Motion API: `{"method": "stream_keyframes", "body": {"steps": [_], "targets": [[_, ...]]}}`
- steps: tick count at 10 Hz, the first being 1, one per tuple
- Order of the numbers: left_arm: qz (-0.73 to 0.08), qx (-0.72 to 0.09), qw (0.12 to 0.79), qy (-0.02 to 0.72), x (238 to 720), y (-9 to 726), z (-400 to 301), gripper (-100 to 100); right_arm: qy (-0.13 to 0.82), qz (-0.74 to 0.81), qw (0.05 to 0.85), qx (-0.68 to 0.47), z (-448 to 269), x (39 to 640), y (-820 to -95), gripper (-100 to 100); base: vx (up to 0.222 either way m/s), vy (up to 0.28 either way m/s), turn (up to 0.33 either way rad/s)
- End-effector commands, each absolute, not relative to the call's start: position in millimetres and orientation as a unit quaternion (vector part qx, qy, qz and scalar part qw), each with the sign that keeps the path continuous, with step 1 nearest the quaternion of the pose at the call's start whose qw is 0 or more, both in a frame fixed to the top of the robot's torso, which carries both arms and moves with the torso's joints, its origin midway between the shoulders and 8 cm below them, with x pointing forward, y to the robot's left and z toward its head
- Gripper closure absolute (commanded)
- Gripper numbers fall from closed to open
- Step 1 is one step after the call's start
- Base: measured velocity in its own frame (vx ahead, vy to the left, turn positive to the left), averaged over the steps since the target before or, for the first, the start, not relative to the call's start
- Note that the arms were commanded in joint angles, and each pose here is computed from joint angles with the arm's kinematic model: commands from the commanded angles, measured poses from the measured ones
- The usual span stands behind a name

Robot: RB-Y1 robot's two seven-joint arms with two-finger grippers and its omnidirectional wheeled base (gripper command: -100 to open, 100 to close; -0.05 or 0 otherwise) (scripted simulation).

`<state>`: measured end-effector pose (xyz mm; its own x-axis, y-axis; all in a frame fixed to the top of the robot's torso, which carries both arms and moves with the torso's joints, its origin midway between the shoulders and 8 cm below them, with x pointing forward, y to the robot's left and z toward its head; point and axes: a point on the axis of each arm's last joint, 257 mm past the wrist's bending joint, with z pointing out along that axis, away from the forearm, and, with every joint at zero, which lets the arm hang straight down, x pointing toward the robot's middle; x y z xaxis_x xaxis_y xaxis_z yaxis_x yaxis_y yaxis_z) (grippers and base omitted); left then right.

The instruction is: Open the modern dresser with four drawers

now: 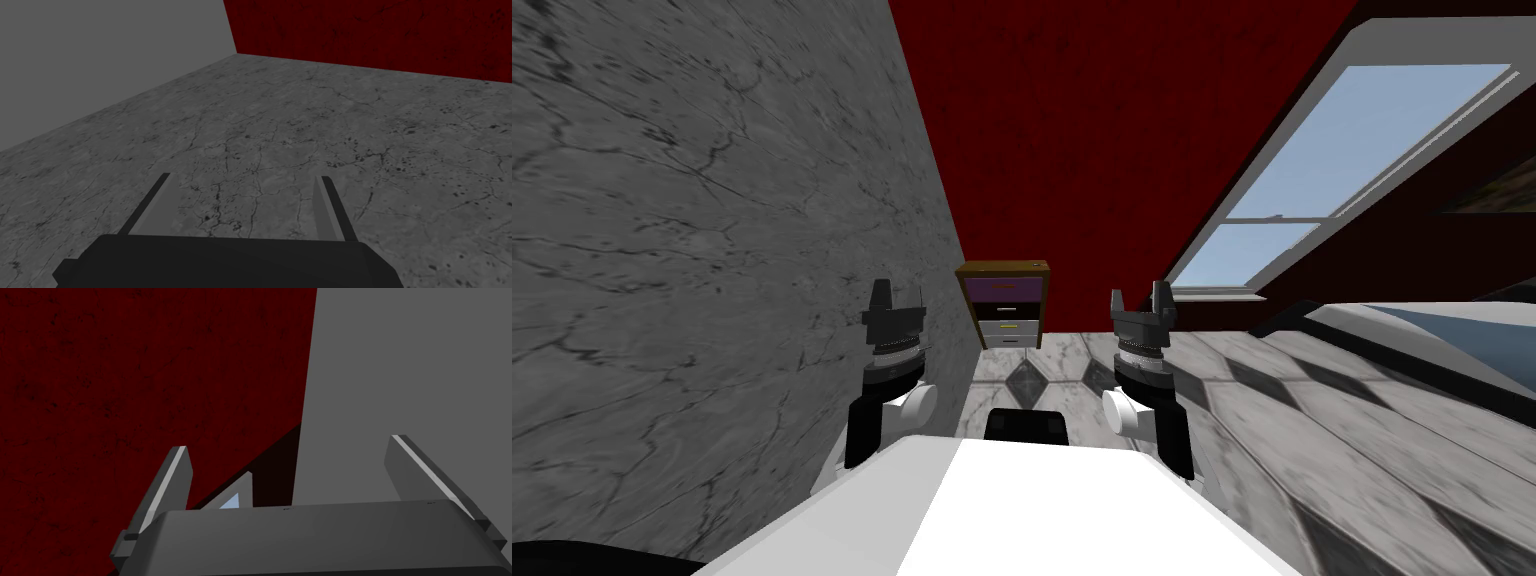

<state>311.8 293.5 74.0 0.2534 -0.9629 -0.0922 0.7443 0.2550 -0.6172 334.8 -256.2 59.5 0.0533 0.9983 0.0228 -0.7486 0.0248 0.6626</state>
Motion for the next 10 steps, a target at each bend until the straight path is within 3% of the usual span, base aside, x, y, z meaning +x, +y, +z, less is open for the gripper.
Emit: {"method": "stream_keyframes", "body": {"steps": [1,9,10], "targets": [[-0.564,-0.233,0.757,0.235,311.8,293.5,74.0,0,0.236,0.646,0.676,0.264,59.5,334.8,-256.2,0,0.000,0.000,0.000],[-0.564,-0.233,0.757,0.235,311.7,293.5,74.1,0,0.236,0.646,0.676,0.264,59.7,334.7,-256.1,0,0.000,0.000,0.000],[-0.563,-0.227,0.754,0.251,317.9,290.6,66.2,-100,0.236,0.646,0.676,0.264,59.7,334.7,-256.1,0,0.034,0.007,-0.008]]}}
